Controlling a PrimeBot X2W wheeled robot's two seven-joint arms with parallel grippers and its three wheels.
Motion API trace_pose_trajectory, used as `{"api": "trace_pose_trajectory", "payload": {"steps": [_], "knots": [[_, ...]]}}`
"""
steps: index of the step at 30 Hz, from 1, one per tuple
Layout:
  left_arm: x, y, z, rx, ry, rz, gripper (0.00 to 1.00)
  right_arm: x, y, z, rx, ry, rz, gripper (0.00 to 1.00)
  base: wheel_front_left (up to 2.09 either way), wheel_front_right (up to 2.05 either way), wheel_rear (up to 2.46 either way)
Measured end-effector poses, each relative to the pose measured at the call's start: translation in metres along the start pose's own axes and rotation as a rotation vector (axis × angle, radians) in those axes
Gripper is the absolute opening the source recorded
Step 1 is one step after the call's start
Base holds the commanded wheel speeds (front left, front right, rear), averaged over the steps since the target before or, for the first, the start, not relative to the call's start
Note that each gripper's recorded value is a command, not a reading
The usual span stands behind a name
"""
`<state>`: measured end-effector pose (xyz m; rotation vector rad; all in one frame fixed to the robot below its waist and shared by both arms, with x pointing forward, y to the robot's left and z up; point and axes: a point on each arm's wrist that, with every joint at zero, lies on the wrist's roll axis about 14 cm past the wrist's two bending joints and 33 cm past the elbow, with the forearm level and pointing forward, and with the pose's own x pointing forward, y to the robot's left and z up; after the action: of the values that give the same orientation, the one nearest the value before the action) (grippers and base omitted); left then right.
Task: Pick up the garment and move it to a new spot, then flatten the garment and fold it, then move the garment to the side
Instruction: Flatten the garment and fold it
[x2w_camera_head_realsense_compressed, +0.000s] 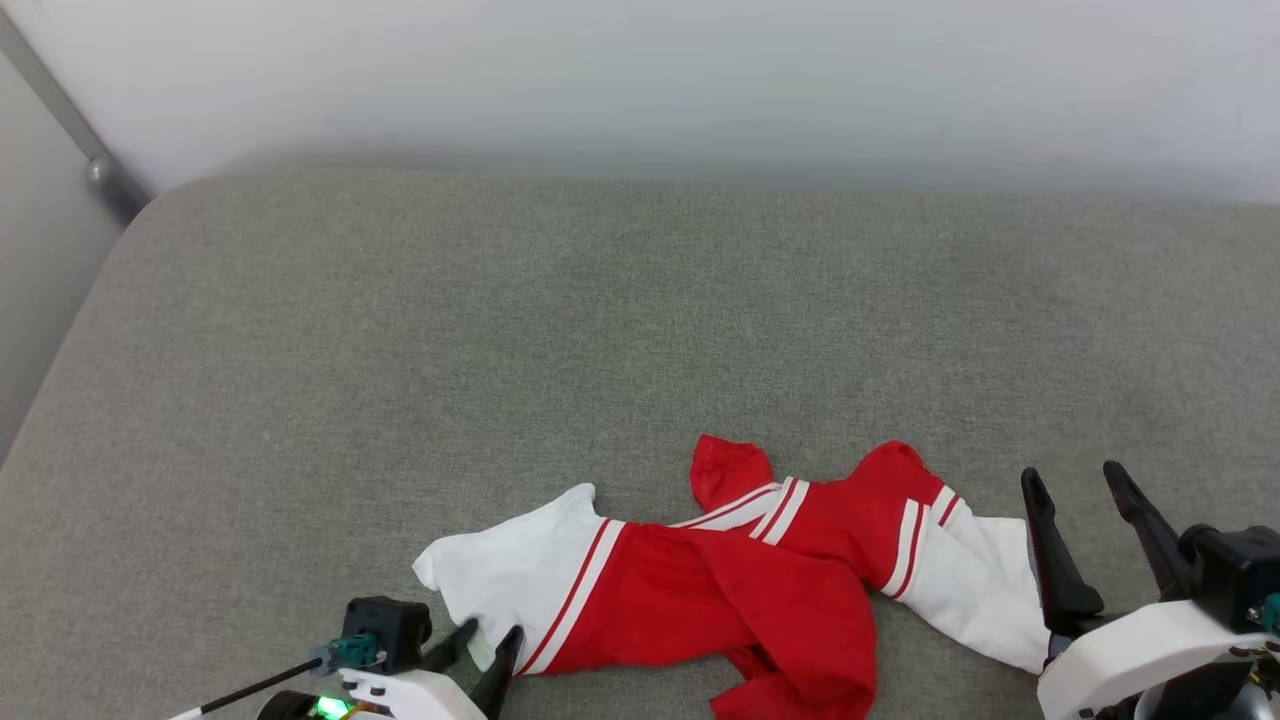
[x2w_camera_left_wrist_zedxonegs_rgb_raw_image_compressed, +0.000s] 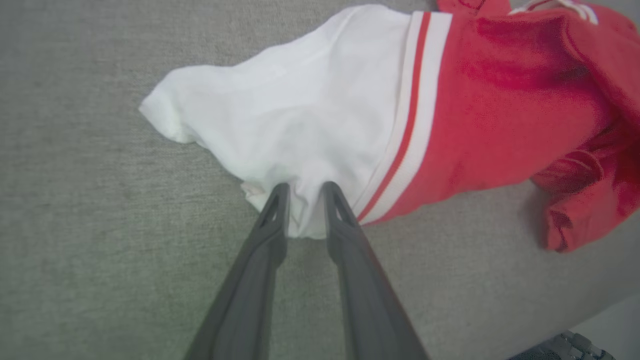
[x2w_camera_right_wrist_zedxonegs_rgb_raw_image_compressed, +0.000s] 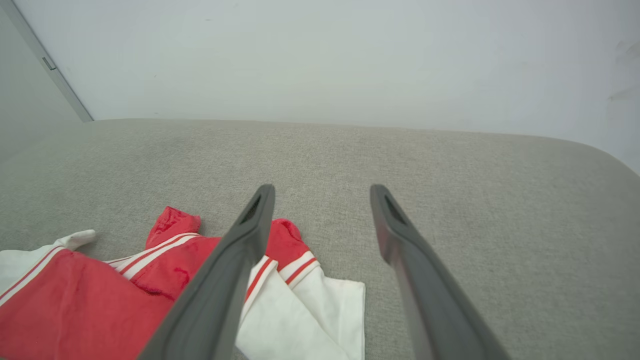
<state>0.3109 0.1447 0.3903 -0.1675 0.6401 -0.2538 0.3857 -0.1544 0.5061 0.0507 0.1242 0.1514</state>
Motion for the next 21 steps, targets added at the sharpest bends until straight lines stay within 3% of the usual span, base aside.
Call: {"api": "trace_pose_trajectory", "payload": {"steps": [13,21], "knots": [[-0.035,0.009,0.109,0.047,-0.536,0.114,1.0,-0.031,-0.006,0.002,0.012,0.011,-0.026,1.0,0.0,0.0,0.0],[-0.062,0.019,0.142,0.059,-0.703,0.181,1.0,-0.045,-0.02,-0.028,0.06,0.167,-0.068,1.0,0.0,0.0,0.0]]}}
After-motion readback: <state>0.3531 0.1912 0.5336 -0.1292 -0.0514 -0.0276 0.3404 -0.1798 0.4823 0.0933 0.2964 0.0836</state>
